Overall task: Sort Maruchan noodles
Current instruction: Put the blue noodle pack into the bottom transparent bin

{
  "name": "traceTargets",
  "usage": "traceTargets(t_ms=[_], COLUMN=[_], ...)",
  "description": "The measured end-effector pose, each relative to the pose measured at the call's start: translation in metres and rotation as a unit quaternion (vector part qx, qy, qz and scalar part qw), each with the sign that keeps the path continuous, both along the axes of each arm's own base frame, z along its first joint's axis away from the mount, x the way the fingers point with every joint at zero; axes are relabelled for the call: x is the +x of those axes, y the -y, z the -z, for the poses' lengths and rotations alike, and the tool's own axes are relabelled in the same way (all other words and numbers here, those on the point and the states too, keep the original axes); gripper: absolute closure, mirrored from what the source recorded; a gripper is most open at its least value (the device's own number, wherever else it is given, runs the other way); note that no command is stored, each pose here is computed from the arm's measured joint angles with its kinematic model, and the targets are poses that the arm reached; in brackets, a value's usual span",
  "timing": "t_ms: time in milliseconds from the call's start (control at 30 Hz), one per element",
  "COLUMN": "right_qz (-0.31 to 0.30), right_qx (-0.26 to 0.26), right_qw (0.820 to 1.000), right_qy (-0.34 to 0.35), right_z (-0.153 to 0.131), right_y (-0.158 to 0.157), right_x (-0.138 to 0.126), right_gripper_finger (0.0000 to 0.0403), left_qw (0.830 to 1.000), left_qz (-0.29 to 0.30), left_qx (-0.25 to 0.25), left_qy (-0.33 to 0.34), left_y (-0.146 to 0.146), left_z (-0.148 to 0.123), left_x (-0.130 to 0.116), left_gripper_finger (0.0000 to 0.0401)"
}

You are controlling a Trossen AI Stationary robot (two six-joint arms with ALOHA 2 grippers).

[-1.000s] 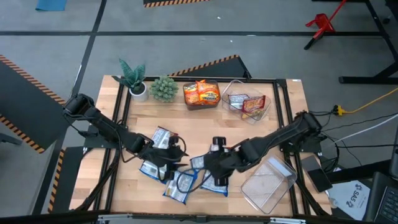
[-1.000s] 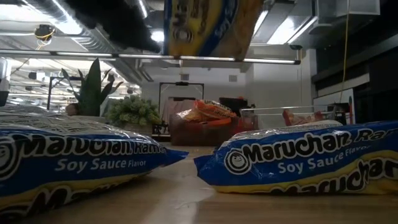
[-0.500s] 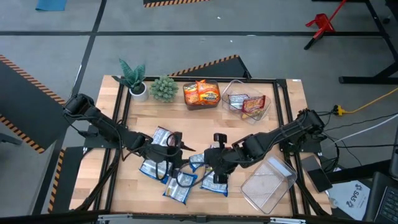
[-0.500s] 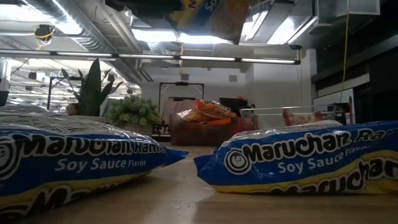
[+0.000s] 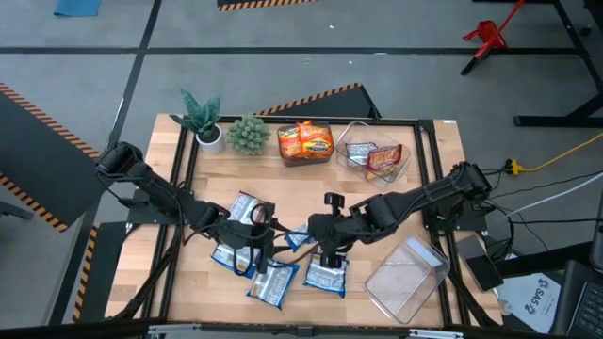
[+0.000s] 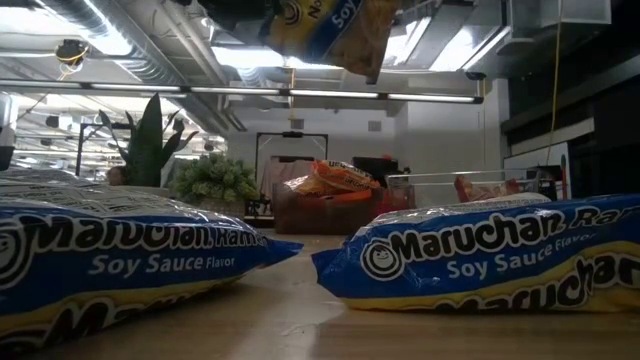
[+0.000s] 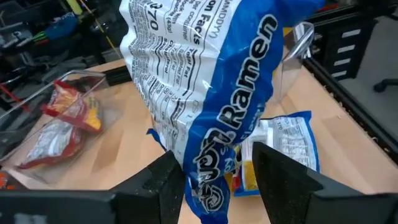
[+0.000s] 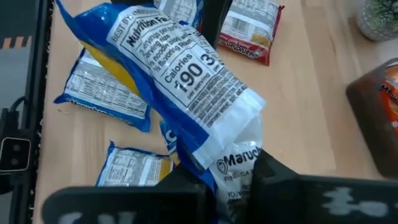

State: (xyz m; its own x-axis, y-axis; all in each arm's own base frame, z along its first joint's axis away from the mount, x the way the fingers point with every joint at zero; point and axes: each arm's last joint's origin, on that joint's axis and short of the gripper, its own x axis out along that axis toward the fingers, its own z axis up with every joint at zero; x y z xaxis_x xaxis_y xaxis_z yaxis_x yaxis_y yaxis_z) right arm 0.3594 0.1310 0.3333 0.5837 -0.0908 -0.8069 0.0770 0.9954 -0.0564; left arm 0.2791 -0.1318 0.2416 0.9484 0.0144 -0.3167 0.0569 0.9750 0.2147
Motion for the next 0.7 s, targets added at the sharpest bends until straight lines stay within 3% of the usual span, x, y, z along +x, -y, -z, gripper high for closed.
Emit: traceTargets(t_ms=[233,700], right_qz=[-0.004,-0.020], right_qx=[0.025,0.037], right_qw=[0.999,0.999], right_qy=[0.039,0.022], right_z=[-0.002,-0.001], right_y=[-0.002,-0.002], right_x=[0.009,0.007], right_gripper_finger=[0.0375,0.0371], left_qw=[0.999,0.998], left_qz=[-0.030,-0.046], left_qx=[-0.004,-0.023], left_qy=[0.022,0.043], left_y=[-0.006,-0.011], left_z=[-0.003,-0.008], left_x=[0.004,0.007], left_gripper_finger=[0.0227,0.0234])
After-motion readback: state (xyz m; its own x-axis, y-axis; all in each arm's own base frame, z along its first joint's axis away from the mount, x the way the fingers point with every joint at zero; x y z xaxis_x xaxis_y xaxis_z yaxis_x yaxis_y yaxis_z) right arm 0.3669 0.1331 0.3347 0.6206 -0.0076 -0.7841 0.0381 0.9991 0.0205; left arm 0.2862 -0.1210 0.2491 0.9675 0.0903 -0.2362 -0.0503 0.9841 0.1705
